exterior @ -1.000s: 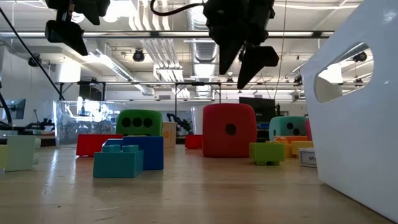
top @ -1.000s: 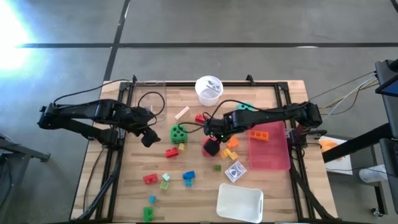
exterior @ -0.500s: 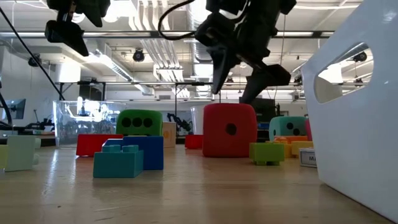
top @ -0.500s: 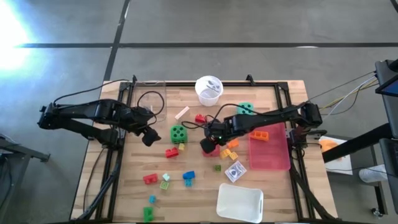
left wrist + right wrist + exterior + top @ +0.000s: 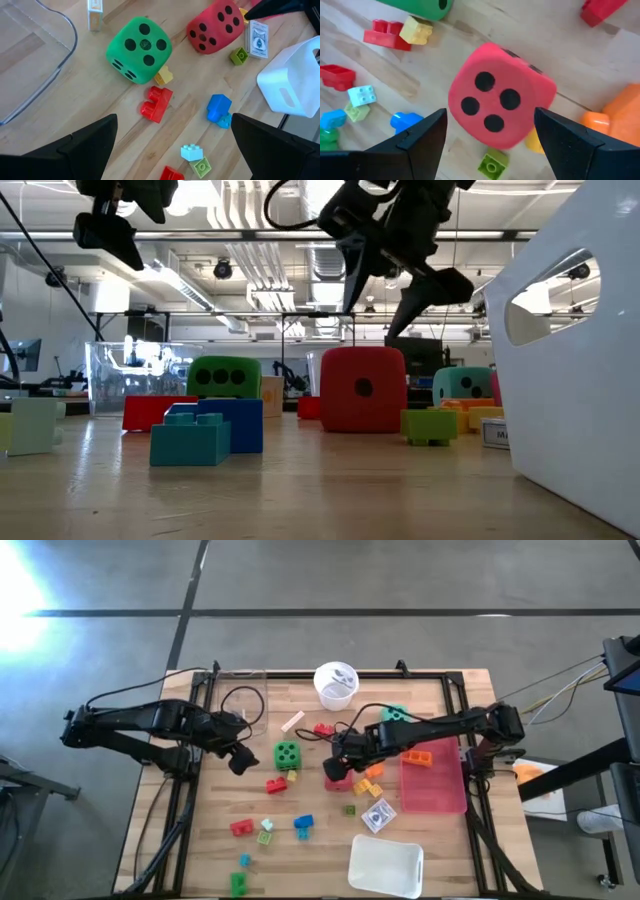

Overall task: Pick & Place Toys
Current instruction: Put the red dice into the transparent bin

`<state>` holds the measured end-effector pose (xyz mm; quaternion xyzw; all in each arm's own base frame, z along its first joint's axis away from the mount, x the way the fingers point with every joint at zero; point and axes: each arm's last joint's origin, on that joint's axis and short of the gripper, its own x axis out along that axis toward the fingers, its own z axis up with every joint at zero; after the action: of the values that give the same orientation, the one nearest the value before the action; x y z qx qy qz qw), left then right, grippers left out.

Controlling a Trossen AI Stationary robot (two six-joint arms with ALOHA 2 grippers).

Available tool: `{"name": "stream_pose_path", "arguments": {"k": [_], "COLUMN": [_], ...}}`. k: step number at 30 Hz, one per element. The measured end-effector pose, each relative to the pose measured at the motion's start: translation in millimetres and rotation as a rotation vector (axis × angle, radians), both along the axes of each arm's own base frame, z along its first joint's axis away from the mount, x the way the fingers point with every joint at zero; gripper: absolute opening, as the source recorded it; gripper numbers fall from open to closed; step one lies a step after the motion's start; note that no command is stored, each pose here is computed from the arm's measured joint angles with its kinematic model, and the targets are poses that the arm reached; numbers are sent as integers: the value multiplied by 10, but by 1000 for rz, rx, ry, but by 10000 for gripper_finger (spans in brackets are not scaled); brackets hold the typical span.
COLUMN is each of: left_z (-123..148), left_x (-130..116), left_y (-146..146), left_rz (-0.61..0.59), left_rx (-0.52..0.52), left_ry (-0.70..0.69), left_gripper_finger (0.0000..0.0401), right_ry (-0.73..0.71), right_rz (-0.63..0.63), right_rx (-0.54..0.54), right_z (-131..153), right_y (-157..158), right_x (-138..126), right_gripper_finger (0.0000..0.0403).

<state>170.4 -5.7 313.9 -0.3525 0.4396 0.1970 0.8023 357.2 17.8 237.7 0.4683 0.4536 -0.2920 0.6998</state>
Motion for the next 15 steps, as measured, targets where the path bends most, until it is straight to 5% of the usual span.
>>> {"name": "stream_pose_path", "arguments": {"k": [11, 15], "left_z": [10, 14], "left_x": [15, 22], "left_y": [-1, -1], "left_rz": [0, 0], "left_rx": [-1, -1], "left_ry": [-18, -27], "left_gripper_finger": [392, 392], "right_ry": [89, 21], "right_rz": [-85, -104], "right_rx": [36, 50], "right_z": [-219, -330], "right_y": [16, 18], "right_x": [-118, -91], "right_gripper_finger": [293, 293]}}
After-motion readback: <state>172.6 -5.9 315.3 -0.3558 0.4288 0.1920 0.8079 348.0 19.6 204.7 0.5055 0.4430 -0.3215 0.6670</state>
